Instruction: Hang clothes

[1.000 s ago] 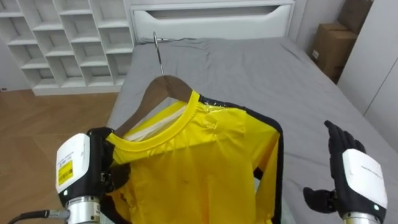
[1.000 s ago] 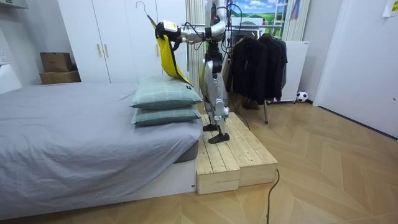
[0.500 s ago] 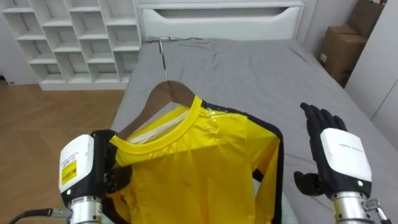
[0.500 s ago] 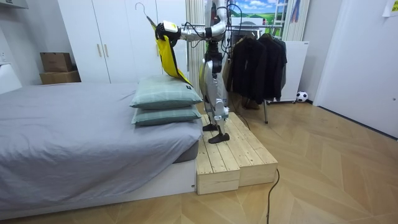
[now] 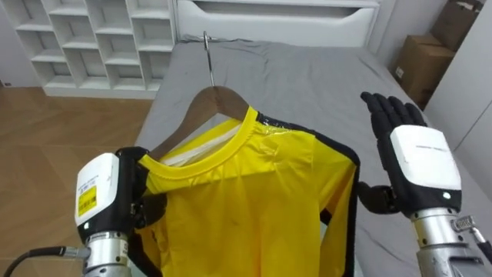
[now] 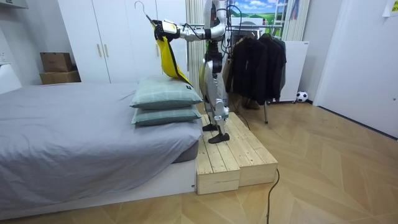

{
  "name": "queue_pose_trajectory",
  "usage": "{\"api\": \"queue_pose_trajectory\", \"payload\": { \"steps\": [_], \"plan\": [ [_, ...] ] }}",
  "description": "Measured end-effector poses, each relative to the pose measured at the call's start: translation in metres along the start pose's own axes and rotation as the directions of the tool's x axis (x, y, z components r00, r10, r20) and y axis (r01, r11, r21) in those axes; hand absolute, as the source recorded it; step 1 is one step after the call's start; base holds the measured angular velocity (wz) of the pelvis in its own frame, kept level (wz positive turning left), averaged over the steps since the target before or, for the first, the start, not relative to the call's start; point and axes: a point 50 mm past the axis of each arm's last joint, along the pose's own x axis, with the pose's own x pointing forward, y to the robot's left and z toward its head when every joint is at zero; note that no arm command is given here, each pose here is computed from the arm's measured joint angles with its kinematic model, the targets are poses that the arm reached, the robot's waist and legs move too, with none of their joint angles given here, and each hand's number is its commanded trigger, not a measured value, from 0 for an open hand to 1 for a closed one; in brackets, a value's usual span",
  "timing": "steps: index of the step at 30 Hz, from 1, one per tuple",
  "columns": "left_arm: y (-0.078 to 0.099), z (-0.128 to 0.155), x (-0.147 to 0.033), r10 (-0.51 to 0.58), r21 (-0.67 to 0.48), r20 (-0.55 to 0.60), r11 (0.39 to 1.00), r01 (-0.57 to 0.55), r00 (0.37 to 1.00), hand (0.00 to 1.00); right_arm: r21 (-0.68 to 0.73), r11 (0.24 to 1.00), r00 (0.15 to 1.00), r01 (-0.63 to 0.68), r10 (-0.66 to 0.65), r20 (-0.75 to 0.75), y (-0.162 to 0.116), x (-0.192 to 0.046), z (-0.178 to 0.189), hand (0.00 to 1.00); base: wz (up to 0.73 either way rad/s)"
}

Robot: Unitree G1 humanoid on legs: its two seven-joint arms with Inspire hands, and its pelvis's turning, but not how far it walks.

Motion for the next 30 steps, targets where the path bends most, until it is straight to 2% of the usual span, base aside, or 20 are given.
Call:
{"api": "queue_pose_trajectory", "payload": {
  "steps": [9, 30],
  "plan": [
    [0.003, 0.002, 0.005, 0.012, 0.003, 0.014, 1.000, -0.012, 1.000, 1.00, -0.011, 0.999, 0.996, 0.046, -0.045, 0.071, -0.021, 0.009, 0.014, 0.00, 0.05],
    [0.004, 0.008, 0.008, 0.026, 0.076, 0.062, 0.997, -0.031, 0.998, 1.00, -0.017, 0.997, 0.994, -0.080, 0.081, 0.076, -0.017, 0.011, 0.016, 0.00, 0.00]
  ]
}}
